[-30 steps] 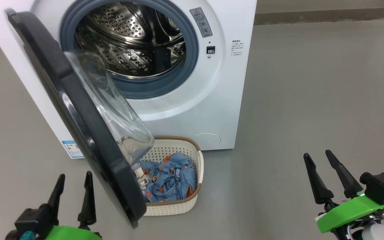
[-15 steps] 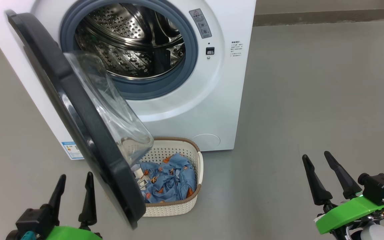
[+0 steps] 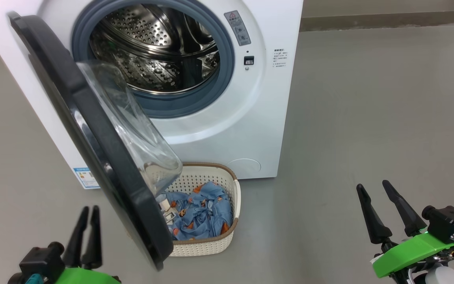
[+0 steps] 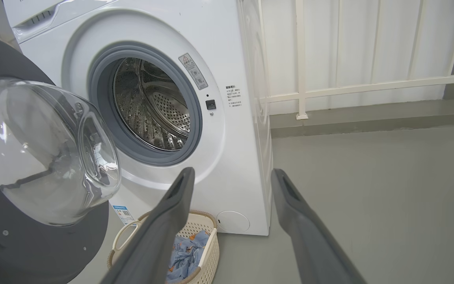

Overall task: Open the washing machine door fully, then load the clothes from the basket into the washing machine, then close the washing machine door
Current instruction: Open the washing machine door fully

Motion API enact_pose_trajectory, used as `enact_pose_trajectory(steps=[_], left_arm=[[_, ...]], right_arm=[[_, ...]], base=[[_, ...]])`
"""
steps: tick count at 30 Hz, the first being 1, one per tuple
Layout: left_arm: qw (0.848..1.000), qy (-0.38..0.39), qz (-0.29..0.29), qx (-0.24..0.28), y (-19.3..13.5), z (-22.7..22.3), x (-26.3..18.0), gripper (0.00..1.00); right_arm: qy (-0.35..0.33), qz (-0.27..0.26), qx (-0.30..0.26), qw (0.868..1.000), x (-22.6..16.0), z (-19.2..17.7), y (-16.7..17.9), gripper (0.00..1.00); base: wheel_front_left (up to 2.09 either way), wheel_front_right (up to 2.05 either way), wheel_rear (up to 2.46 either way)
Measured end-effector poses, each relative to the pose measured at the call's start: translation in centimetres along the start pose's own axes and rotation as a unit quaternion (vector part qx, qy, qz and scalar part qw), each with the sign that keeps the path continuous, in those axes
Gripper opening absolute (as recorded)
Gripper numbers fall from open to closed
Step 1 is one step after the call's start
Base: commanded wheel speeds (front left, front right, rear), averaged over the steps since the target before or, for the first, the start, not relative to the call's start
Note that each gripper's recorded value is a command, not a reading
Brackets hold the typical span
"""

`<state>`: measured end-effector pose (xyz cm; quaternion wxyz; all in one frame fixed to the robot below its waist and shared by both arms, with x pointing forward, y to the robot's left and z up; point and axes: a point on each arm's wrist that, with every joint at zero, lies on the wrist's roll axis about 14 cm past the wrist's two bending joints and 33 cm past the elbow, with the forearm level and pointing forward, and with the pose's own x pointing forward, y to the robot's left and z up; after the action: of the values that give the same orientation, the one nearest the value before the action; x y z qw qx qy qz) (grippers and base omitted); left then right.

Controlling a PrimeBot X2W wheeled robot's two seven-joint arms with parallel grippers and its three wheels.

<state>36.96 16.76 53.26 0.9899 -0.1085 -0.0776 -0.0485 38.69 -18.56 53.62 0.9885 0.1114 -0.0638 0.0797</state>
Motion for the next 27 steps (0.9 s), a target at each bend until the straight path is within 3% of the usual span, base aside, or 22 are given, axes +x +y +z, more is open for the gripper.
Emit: enact_pose_trajectory(steps=[8,17,27], left_arm=[[1.0,-0.02,-0.002,0.003,-0.1,1.3,0.1,0.0],[0.994,-0.105,-0.019,0.023,-1.1,6.8,0.4,0.0],[0.971,-0.214,-0.095,0.039,-6.4,13.8,-0.3,0.0]], right_arm=[[-0.001,0.004,0.004,1.0,0.2,0.0,0.5,1.0],[0.0,0.01,0.009,1.0,0.5,-0.2,1.1,1.0],[0.001,0.014,0.015,1.0,0.6,-0.4,1.6,1.0]], base=[[0.0,0.0,0.0],[0.0,0.0,0.0],[0.0,0.0,0.0]])
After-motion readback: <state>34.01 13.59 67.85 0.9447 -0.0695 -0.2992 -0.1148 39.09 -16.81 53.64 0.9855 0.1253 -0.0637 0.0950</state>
